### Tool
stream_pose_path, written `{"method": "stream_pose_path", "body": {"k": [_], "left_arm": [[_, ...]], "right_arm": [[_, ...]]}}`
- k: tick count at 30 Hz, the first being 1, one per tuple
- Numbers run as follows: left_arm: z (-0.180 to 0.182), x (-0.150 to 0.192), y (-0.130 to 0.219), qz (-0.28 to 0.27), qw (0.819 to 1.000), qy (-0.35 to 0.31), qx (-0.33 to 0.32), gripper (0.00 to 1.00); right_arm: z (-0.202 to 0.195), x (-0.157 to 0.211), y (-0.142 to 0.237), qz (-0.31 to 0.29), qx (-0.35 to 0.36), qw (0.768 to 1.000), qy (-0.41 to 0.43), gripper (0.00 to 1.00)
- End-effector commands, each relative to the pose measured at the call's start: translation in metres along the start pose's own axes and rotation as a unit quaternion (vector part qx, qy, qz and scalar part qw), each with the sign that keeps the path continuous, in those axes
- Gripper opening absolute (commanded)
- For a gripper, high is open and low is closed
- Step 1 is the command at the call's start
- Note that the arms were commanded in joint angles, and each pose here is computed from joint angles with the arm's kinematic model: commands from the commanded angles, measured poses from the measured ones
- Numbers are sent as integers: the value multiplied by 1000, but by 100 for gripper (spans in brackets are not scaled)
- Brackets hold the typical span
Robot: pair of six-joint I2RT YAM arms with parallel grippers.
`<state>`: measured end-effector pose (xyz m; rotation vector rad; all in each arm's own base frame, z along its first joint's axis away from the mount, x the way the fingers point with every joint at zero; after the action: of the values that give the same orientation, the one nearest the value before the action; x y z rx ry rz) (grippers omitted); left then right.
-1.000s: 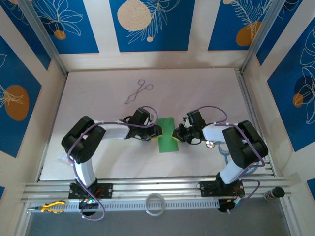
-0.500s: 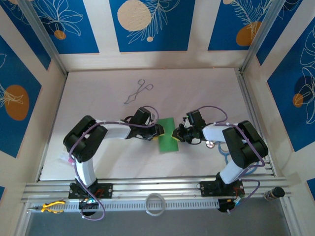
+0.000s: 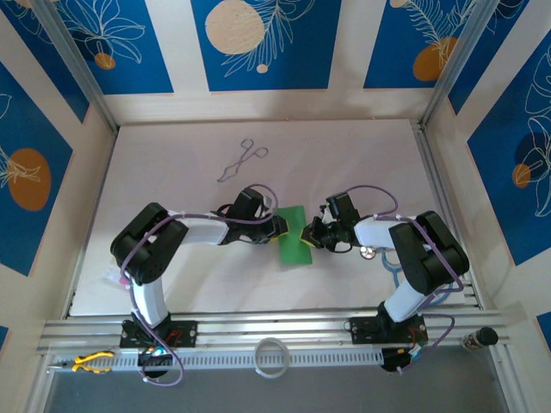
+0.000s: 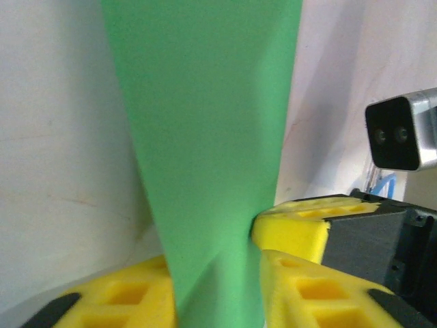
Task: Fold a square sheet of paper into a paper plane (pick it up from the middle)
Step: Third fold the triangle at the center of the table.
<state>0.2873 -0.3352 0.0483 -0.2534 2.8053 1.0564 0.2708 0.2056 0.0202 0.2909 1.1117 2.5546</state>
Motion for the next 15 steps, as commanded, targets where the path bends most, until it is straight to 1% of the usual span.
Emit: {"method": "stream_pose_path", "body": {"k": [1, 3, 7, 9, 10, 12, 15], "left_arm": [[0, 3, 8, -4, 1000, -5, -13, 25], [1, 4, 8, -3, 1000, -4, -15, 19], [0, 3, 11, -6, 1000, -3, -17, 13], [1, 2, 14, -10, 1000, -2, -22, 9], [2, 2, 15, -13, 1000, -2, -23, 8], [2, 1, 19, -16, 1000, 0, -27, 8], [0, 0, 24, -19, 999, 6, -25, 8]], "right_arm": [[-28, 16, -3, 21, 44, 999, -20, 11], [-22, 15, -2, 19, 29, 999, -10, 12], [-12, 14, 5, 8, 9, 1000, 13, 16], [-4, 13, 12, -3, 0, 999, 32, 21], [0, 12, 16, -12, -7, 999, 43, 24], [11, 12, 27, -31, -22, 996, 75, 33], [29, 16, 47, -65, -41, 988, 131, 50]]}}
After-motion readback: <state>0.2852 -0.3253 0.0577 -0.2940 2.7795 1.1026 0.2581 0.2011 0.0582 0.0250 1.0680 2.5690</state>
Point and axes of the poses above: each hand's point on the last joint's axis, 136 mm out from that joint toward the fingers, its own y axis back along the fingers, its own z axis along the line the jaws close on, x = y × z, the point moved 1 cm from there along y, back along the fingers, and after that the axes turned 6 degrees about -y, right-handed, at the moved point
